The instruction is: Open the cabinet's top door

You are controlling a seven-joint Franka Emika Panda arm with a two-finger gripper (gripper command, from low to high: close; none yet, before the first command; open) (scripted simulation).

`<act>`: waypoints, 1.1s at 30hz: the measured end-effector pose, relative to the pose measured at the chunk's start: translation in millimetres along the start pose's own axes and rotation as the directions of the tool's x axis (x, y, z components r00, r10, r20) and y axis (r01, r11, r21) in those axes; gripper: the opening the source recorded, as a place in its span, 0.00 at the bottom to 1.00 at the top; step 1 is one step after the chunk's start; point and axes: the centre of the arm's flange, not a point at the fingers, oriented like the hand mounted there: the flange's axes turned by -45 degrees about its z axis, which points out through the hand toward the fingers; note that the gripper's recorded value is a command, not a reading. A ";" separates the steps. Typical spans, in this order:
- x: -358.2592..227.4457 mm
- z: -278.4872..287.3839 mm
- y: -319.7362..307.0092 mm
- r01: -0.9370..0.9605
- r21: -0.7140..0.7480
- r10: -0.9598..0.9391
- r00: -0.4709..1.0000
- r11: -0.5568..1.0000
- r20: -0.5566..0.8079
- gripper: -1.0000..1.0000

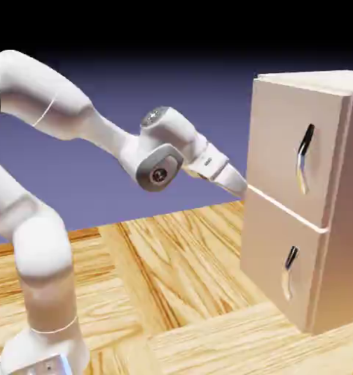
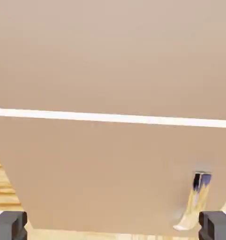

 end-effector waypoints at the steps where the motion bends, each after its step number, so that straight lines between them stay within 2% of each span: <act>1: 4.3 -4.0 -1.1 0.054 -0.001 -0.054 0.998 0.999 -0.012 1.00; 9: 31.4 -36.1 -6.1 0.456 -0.054 -0.459 0.883 0.889 -0.096 1.00; 18: 48.1 -66.9 -1.3 0.780 -0.188 -0.802 0.585 0.597 -0.118 1.00; 25: 52.9 -83.0 10.4 0.906 -0.304 -0.955 0.291 0.296 -0.061 1.00; 33: 51.6 -89.8 31.3 0.914 -0.398 -0.996 -0.046 -0.074 0.079 1.00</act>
